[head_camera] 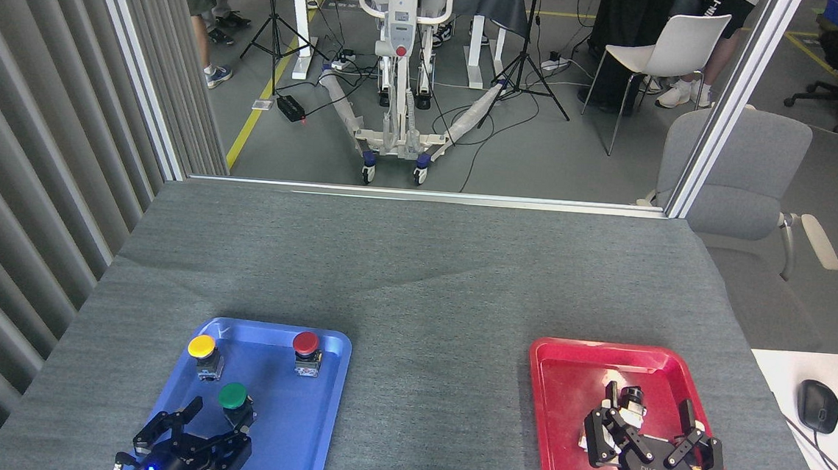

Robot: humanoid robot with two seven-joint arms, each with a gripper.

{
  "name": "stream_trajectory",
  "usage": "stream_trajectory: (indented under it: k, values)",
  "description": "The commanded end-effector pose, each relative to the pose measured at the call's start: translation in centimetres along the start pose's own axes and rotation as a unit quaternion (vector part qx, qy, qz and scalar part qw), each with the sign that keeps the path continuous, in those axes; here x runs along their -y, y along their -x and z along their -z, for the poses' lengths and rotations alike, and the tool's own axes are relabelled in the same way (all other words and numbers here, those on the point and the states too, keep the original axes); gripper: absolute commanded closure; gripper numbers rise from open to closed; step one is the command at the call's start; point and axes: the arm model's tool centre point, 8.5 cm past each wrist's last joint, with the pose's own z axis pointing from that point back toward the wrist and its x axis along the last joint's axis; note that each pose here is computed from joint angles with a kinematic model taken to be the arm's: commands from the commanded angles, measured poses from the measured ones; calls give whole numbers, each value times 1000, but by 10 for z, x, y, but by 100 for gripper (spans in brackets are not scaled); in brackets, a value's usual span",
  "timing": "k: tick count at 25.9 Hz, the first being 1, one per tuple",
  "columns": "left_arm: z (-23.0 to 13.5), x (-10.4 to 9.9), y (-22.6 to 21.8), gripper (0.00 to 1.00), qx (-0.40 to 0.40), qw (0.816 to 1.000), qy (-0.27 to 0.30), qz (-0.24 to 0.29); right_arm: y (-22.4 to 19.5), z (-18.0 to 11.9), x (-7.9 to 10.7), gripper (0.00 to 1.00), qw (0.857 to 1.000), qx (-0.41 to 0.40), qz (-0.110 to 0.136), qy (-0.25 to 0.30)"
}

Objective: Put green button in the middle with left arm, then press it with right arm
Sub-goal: 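Close the left hand around the green button and lift it, then carry the green button toward the table middle and set it down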

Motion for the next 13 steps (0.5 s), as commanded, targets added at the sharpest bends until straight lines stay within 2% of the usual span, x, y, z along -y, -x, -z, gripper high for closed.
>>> stream_trajectory:
  k: [1,9,11,13]
  values:
    - [3,-1,1,26,-2,1000,0,1,0,0,0,0,1000,0,1,1]
    - [7,-4,-9,83,20,1000,-4,8,0,0,0,0,1000,-1,0,1]
    - [5,-6,-13,98,47,999,-8,9,-1,0,0,0,1000,-1,1,1]
    - [4,-16,-13,100,82,996,-20,18,-1,0,0,0,1000,-1,1,1]
